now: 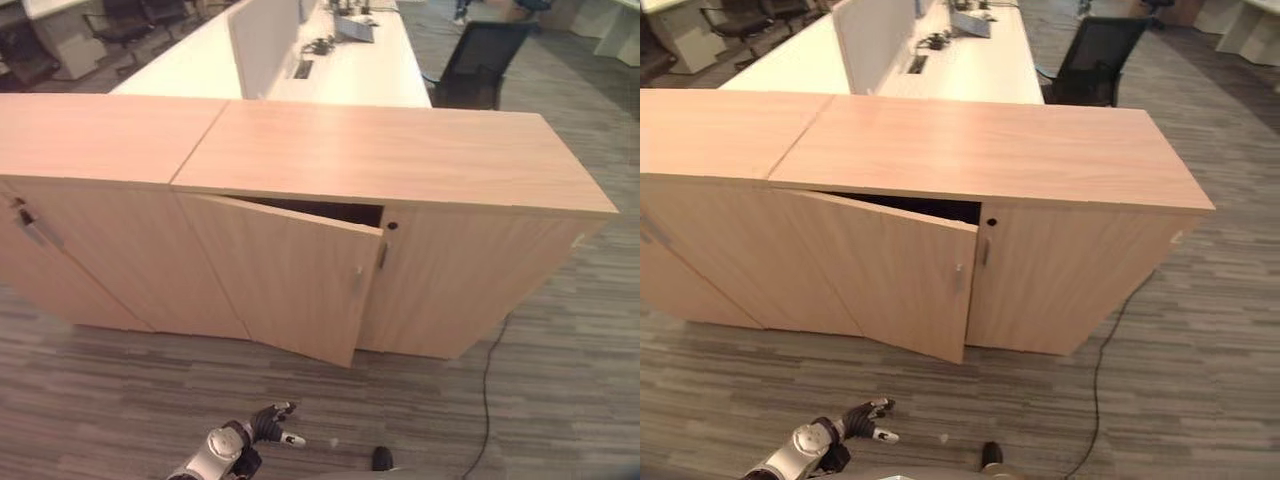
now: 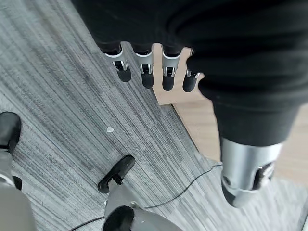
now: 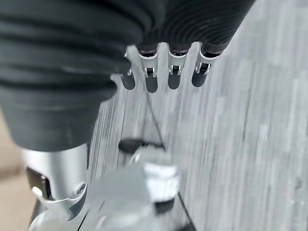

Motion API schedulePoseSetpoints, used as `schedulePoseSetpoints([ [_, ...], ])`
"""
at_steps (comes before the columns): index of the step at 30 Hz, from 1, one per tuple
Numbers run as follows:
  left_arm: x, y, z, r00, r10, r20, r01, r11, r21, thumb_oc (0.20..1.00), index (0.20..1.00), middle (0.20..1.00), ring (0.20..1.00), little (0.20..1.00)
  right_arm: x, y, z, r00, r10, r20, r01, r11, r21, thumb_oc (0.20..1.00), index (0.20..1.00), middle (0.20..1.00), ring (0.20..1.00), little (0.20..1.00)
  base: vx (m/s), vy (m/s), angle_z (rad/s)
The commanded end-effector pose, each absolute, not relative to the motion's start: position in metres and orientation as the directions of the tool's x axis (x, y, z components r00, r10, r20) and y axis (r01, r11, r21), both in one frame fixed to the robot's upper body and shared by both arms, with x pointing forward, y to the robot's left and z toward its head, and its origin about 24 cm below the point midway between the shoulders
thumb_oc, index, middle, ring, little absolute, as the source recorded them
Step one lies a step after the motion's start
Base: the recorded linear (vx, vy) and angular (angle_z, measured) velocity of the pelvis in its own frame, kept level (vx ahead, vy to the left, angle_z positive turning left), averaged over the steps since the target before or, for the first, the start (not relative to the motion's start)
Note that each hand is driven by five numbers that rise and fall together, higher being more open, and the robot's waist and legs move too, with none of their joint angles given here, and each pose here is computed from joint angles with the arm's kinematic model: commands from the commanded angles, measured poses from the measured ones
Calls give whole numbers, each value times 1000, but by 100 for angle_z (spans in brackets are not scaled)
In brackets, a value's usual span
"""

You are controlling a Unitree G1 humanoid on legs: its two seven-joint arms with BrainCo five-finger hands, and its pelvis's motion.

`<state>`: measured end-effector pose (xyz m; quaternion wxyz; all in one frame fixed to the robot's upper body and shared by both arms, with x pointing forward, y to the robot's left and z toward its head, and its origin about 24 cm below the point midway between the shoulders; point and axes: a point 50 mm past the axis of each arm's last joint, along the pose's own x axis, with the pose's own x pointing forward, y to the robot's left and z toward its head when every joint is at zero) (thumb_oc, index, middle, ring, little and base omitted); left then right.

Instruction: Put the empty folder in the office cabinet

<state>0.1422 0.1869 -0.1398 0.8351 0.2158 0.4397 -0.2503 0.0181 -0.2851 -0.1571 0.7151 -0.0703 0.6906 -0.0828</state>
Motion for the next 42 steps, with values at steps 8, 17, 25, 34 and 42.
schedulePoseSetpoints([
  [8, 102, 235, -158, 398, 134, -908, 211, 949, 233, 1000, 1000, 1000, 1000, 1000, 66, -269, -158, 158, -168, -973, -55, 982, -178, 1000, 1000, 1000, 1000, 1000, 68, -254, -65],
  [17, 111, 211, -159, 450, 80, -889, 198, 962, 187, 1000, 1000, 1000, 1000, 1000, 81, -260, -158, 219, -148, -964, -148, 972, -183, 1000, 1000, 1000, 1000, 1000, 31, 94, -42],
  [25, 120, 202, -159, 448, 10, -894, 311, 936, 166, 1000, 1000, 1000, 1000, 1000, 88, -263, -156, 238, -173, -956, -153, 965, -212, 1000, 1000, 1000, 1000, 1000, 65, 226, -43],
  [34, 148, 205, -147, 526, -32, -850, 309, 938, 155, 1000, 1000, 1000, 1000, 1000, 104, -263, -152, 282, -189, -941, -178, 953, -245, 1000, 1000, 1000, 1000, 1000, -28, 105, -30],
  [42, 122, 207, -155, 461, -43, -886, 285, 953, 102, 1000, 1000, 1000, 1000, 1000, 98, -254, -156, 276, -163, -947, -240, 942, -233, 1000, 1000, 1000, 1000, 1000, 58, 8, -19],
])
